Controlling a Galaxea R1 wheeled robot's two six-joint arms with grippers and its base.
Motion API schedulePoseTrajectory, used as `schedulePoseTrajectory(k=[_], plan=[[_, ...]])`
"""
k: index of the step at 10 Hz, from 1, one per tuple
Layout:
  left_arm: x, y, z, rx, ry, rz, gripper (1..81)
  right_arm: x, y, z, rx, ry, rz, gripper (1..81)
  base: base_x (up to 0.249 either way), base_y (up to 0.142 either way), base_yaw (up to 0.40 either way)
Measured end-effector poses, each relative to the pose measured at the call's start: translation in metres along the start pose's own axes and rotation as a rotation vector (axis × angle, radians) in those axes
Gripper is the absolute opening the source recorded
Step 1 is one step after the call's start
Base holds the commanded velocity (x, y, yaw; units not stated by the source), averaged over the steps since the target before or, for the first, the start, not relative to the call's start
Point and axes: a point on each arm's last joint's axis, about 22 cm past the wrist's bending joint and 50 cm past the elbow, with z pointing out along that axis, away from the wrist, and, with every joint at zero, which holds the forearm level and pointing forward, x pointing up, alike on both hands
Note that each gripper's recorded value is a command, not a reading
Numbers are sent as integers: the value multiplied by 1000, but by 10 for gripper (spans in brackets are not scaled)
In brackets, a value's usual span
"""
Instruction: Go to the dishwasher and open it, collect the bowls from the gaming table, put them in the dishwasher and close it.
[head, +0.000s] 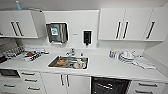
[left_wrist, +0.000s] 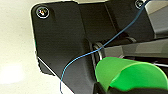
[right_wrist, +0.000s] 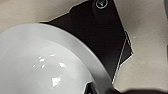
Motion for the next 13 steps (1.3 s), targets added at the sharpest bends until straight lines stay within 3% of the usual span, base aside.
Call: schedulePoseTrajectory(k=[2, 5, 8, 13], plan=[[0, 0, 0, 0, 0, 0, 10, 0, 1, 0, -1, 0, 0, 10, 95, -89, 0], [7, 2, 0, -7, 10, 0, 10, 9, 2, 0, -4, 10, -2, 10, 0, 0, 0], [-5, -3, -1, 2, -8, -3, 10, -6, 1, 0, -4, -11, 2, 10, 0, 0, 0], [0, -2, -1, 0, 0, 0, 10, -2, 1, 0, -2, -4, 1, 10, 0, 0, 0]])
